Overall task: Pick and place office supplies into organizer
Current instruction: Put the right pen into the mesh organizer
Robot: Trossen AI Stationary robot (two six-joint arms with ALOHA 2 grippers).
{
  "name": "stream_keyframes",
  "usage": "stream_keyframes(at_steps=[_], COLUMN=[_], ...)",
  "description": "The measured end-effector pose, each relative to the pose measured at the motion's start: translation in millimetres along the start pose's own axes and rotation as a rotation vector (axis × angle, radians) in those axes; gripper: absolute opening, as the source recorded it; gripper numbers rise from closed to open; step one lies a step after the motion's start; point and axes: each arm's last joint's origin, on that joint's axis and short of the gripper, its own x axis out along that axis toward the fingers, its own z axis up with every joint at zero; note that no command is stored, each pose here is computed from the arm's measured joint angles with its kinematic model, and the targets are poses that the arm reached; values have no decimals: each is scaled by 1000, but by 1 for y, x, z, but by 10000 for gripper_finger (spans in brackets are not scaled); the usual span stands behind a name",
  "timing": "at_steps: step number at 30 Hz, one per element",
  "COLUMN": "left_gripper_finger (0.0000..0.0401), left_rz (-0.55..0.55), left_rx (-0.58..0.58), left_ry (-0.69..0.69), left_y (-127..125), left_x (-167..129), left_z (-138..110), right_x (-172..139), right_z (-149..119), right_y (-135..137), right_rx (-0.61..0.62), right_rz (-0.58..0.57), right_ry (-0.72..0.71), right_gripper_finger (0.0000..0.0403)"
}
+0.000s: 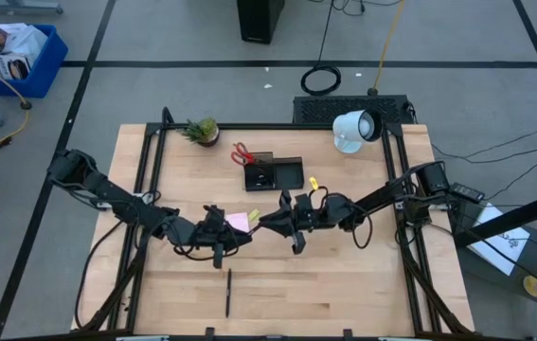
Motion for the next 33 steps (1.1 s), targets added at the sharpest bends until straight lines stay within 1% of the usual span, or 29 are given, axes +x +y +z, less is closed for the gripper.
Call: stream_keyframes(at_steps=[6, 9, 11, 17, 21, 24, 30, 33], left_gripper_finger=[72, 83, 85, 87, 88, 88, 88, 88], left_rz=[6, 7, 16, 134, 162, 178, 227, 240], left_rx=[-11, -8, 2, 26, 17, 67, 112, 131], left_ry=[-5, -6, -3, 45, 62, 72, 94, 104], left_y=[0, 1, 1, 13, 17, 20, 28, 30], left_x=[0, 0, 0, 1, 1, 2, 3, 3], left_z=[0, 0, 0, -5, -6, -6, -5, -5], right_x=[0, 0, 0, 0, -2, -8, -29, -41], right_z=[0, 0, -1, -3, -5, -4, 7, 10], right_y=[0, 0, 0, -6, -9, -14, -23, -24], right_rx=[-46, -55, -58, -71, -86, -91, -116, -124], right_rz=[1, -2, -5, -34, -65, -76, -112, -126], right_ry=[-1, -1, 7, 47, 84, 101, 108, 112], right_gripper_finger=[27, 38, 40, 29, 35, 40, 31, 33])
